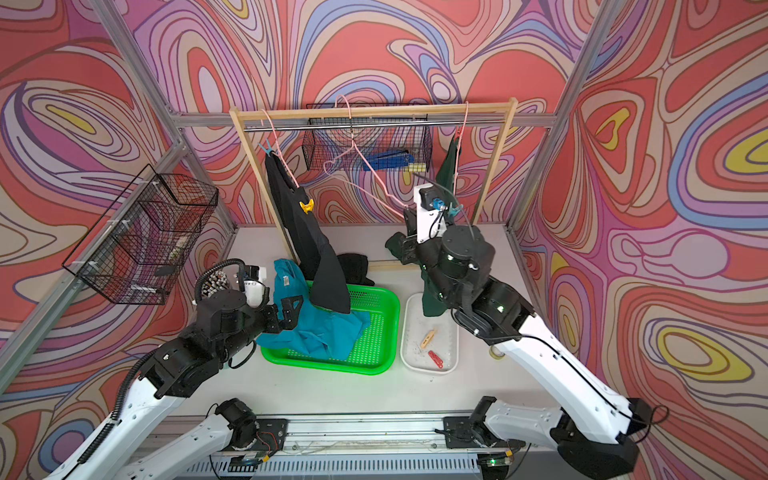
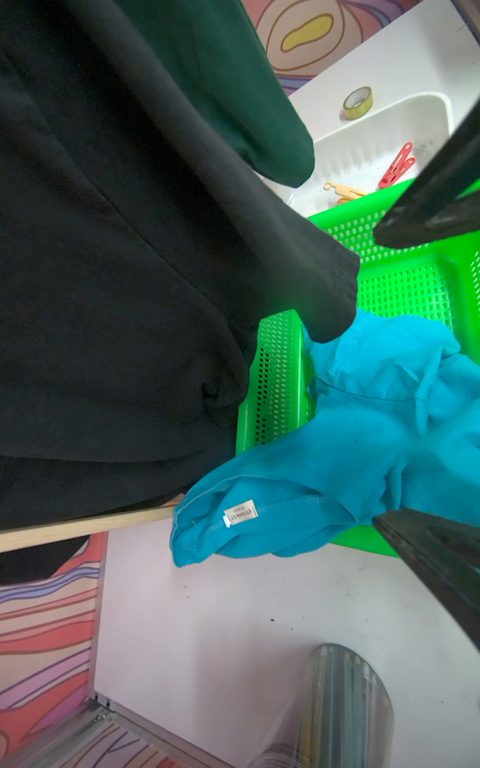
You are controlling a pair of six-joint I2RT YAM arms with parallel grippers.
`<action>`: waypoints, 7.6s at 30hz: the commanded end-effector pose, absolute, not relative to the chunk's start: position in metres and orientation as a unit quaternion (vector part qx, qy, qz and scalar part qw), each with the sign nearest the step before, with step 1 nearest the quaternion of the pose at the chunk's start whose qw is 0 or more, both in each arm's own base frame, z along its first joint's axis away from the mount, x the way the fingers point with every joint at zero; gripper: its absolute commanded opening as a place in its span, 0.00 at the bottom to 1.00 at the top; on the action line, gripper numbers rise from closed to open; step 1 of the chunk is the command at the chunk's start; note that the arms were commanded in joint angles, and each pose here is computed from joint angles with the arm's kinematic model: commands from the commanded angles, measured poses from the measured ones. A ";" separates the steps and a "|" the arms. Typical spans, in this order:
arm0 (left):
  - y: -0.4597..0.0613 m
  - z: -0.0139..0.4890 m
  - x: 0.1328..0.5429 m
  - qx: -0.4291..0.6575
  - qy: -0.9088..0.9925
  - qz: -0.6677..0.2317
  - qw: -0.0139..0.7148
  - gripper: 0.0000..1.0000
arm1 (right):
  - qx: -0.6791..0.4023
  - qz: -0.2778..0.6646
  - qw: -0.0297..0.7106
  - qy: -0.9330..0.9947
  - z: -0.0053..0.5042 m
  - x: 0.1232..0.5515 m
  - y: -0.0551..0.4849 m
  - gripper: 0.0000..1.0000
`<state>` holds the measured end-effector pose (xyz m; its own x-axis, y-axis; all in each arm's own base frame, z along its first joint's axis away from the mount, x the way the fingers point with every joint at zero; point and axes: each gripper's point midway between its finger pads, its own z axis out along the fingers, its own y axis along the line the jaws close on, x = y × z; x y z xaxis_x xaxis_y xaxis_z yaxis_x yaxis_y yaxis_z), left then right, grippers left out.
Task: Remove the clothespins securing t-shirts to the hanger
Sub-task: Place the hanger on the clothes rail, then pick up the hanger from the clothes rail.
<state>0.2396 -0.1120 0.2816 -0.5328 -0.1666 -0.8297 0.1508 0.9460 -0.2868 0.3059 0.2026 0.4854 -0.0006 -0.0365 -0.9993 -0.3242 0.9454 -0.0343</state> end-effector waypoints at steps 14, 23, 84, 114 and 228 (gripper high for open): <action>-0.078 0.247 0.249 -0.153 0.903 -0.108 0.388 1.00 | -0.103 0.156 0.681 0.708 0.458 0.289 0.194 0.41; -0.062 0.199 0.287 -0.277 0.893 -0.151 0.321 0.99 | -0.112 0.150 0.660 0.728 0.428 0.262 0.168 0.71; -0.102 0.241 0.325 -0.191 0.881 -0.168 0.399 0.00 | -0.133 0.186 0.519 0.824 0.335 0.231 0.171 0.98; -0.208 0.115 0.284 -0.094 0.924 -0.234 0.287 0.58 | -0.107 0.130 0.549 0.819 0.431 0.264 0.173 0.98; -0.145 0.212 0.257 -0.011 0.918 -0.221 0.328 1.00 | -0.014 0.138 0.655 0.743 0.529 0.386 0.065 0.00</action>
